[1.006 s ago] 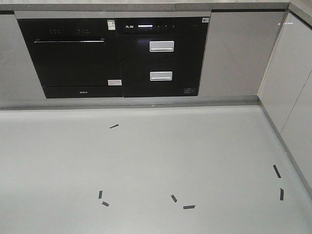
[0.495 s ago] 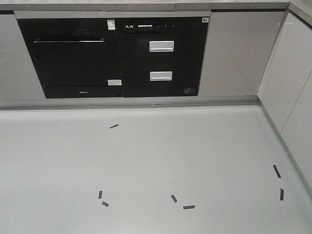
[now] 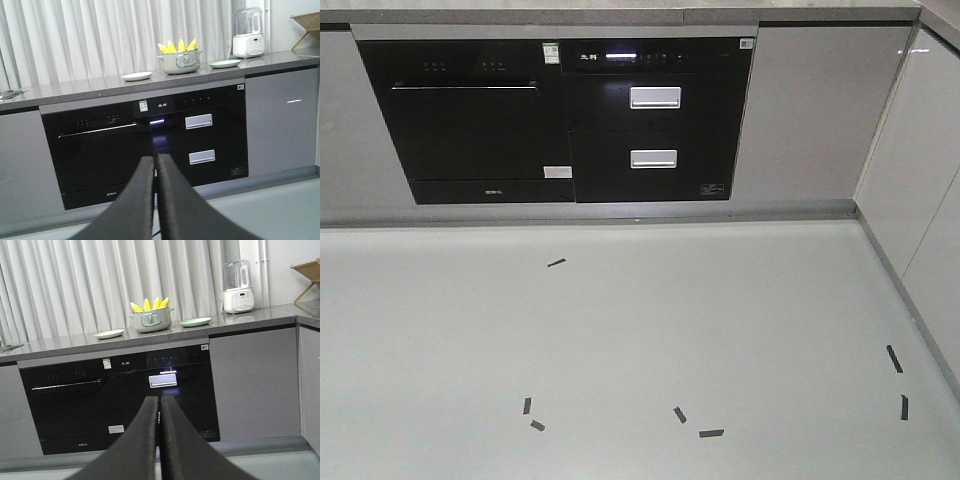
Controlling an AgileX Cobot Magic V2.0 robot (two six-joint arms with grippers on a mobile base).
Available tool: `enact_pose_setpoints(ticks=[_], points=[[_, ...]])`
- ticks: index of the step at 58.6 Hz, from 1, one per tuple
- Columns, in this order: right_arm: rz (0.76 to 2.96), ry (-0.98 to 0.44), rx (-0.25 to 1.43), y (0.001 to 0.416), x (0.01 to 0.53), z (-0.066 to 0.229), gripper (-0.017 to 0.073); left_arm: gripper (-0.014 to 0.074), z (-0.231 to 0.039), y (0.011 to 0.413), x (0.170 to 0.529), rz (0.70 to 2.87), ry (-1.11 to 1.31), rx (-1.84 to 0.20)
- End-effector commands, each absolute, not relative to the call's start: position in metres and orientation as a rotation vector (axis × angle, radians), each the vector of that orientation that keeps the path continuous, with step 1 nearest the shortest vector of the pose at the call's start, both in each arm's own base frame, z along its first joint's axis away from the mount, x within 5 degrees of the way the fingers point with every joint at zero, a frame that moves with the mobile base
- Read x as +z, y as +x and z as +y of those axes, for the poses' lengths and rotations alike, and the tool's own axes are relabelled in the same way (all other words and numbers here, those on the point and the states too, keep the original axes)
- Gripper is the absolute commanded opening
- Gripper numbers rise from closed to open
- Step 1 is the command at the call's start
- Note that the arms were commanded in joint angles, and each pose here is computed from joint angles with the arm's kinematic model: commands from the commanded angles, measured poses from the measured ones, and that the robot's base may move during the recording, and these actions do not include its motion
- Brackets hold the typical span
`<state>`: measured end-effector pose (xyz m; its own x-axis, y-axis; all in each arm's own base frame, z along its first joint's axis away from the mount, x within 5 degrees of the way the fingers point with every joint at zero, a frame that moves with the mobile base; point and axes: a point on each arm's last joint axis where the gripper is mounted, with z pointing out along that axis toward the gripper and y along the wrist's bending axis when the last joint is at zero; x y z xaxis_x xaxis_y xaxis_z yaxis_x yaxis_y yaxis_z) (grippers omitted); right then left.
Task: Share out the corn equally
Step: 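Drive the base toward the counter with the pot and plates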
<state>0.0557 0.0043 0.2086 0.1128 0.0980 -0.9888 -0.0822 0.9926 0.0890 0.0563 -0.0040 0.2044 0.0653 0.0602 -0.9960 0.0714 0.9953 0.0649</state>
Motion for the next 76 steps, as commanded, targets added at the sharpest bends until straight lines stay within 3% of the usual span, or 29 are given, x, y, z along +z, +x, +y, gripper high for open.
enact_pose_setpoints(ticks=[1,76], points=[[1.394,-0.009,0.122,0.0553,0.2091,0.0051,-0.0002,-0.0006,-0.0063,0.0525,0.2207,1.398,0.116,-0.036],[1.394,-0.009,0.122,0.0553,0.2091,0.0051,-0.0002,-0.0006,-0.0063,0.0525,0.2207,1.398,0.116,-0.036]])
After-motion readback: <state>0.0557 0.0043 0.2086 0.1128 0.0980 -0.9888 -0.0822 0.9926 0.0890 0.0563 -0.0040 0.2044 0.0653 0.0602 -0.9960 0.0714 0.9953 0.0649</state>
